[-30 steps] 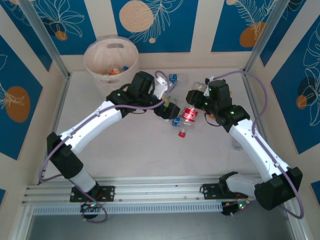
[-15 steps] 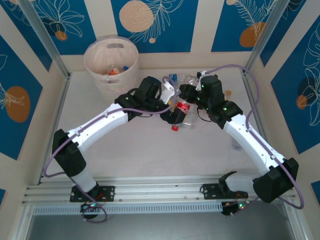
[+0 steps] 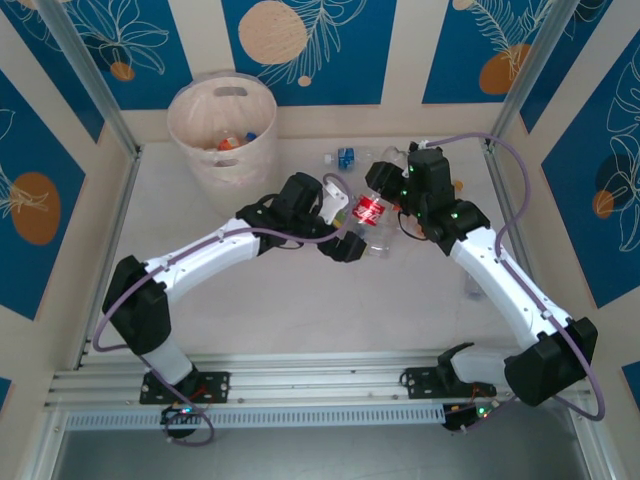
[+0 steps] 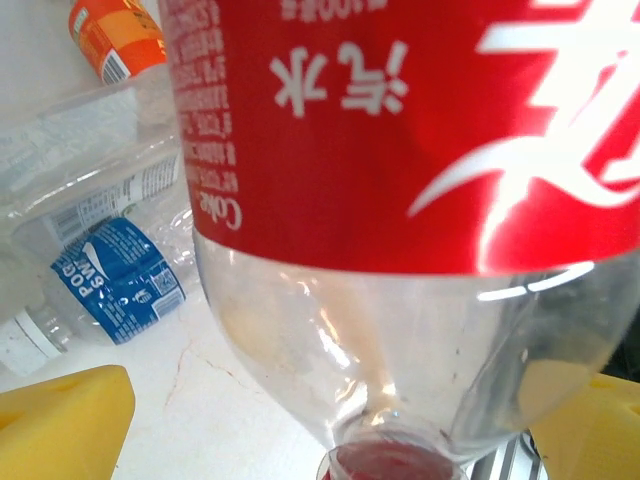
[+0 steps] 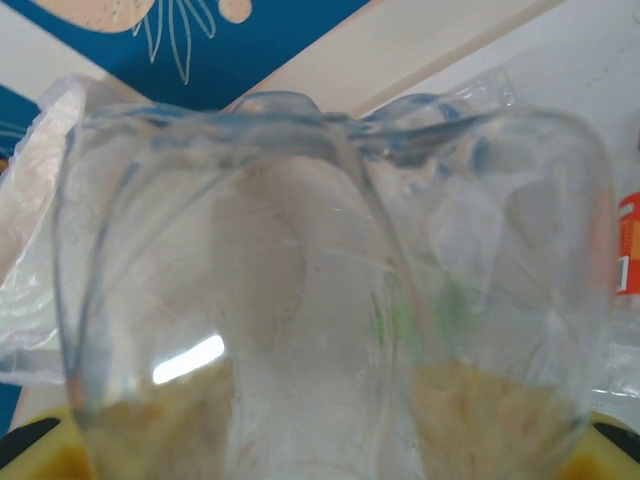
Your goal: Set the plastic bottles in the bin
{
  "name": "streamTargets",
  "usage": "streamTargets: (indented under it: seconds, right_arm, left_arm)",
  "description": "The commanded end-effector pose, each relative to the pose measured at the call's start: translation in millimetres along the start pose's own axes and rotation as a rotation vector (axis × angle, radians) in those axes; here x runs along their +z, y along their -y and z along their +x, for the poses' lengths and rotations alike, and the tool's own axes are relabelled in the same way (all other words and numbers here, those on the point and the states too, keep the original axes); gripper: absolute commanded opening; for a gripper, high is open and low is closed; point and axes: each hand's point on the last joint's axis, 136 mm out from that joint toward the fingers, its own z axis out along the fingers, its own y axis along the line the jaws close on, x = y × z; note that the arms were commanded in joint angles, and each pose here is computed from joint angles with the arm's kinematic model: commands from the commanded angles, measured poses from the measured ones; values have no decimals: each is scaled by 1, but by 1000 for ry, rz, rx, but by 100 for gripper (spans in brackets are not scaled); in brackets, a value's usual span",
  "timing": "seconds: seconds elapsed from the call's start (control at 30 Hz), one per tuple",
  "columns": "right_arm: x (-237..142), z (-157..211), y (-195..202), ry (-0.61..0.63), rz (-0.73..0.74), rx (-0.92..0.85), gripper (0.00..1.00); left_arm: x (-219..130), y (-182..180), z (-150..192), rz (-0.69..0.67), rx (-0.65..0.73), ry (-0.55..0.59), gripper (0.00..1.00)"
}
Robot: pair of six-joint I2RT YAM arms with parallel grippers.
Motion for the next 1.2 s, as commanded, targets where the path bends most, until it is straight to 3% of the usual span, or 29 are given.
streamTargets:
  seconds: [0.0, 0.3, 0.5, 0.67, 0.9, 0.97, 1.17]
  right_arm:
    - [-6, -2, 0, 0, 2, 95, 49]
    - [3, 14, 6, -40, 21, 112, 50]
    - [0, 13, 0, -31, 4, 94, 50]
    - [2, 14, -2, -32, 0, 92, 50]
    - [5, 15, -1, -34, 5, 79, 50]
    - [4, 15, -2, -33, 5, 72, 51]
    - [-1, 10, -5, -27, 5, 50, 63]
  left_arm:
    - [-6, 7, -27, -7, 21, 75, 100]
    - [1, 5, -65, -15, -10, 146, 100]
    - [9, 1, -68, -20, -14, 123, 96]
    - [12, 5, -67, 4, -16, 112, 85]
    - [10, 9, -66, 22, -15, 105, 56]
    - [7, 9, -66, 16, -10, 107, 53]
    - [-4, 8, -71, -20, -2, 123, 40]
